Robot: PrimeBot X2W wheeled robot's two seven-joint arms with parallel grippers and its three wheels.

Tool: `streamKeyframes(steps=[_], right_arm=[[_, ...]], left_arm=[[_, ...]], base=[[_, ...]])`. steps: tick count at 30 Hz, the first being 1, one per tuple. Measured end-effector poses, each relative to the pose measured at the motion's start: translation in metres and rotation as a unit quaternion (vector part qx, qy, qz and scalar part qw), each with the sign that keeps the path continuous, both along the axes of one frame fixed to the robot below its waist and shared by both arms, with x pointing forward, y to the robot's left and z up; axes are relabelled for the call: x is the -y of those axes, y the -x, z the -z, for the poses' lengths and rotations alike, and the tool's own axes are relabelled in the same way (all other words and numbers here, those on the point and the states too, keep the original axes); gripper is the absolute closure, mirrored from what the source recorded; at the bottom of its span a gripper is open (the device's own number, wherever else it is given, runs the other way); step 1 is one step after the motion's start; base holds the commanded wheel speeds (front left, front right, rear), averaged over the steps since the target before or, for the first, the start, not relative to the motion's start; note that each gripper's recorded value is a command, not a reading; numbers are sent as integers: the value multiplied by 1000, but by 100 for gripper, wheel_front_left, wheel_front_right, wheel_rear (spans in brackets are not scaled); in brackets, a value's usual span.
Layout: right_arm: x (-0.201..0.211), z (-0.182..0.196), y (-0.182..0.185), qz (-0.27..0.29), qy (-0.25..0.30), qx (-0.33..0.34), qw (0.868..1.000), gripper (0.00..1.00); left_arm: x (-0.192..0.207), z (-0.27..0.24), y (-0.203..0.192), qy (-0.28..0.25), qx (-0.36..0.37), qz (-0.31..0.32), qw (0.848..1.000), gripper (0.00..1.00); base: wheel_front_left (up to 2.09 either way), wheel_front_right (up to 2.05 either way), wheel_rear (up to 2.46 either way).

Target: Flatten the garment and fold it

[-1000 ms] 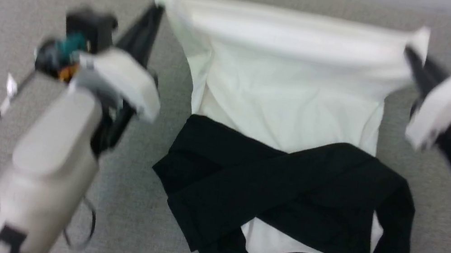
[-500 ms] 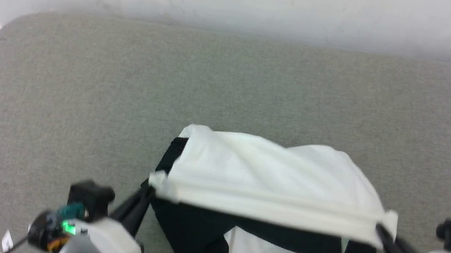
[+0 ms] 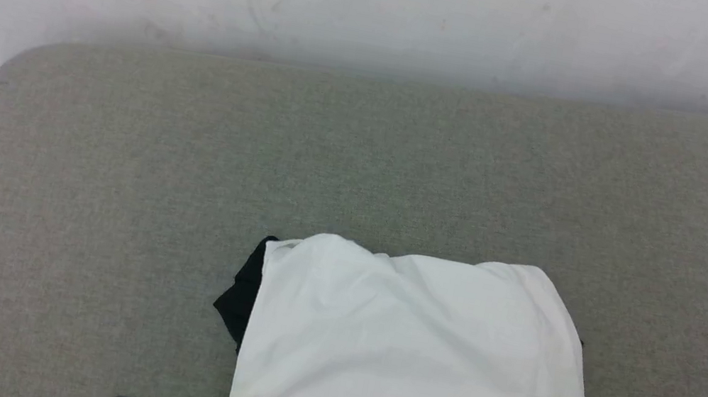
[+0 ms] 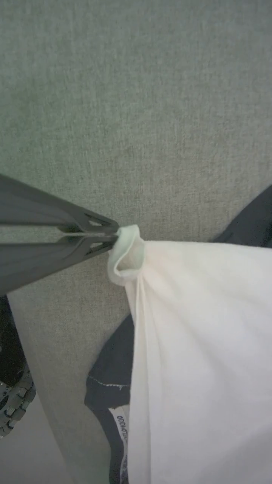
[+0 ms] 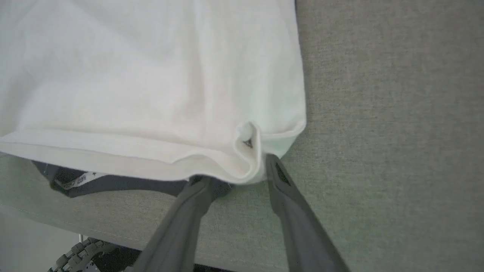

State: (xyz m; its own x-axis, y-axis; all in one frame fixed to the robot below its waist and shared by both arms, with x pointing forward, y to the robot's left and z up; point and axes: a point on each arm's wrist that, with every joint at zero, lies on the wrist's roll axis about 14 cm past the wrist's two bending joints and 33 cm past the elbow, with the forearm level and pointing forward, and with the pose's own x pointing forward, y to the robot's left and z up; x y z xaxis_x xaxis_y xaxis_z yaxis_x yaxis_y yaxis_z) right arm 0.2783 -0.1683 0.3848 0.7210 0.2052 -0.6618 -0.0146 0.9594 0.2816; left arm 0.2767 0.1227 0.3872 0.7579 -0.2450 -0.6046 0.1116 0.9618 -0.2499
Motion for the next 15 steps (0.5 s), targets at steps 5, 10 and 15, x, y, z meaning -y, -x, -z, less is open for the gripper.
streamKeyframes(steps=[5,10,15], right_arm=[[-16,-18,-6,-21,1,57,998,0],[-14,-57,-20,-10,-1,146,989,0],[1,-93,-35,14,2,207,978,0]], left_arm=[[11,0,4,18,12,-7,1000,0],[6,-32,-15,35,111,-41,992,0],[-19,-78,-42,29,234,-94,967,0]], base=[[0,0,0],[0,0,0],[0,0,0]])
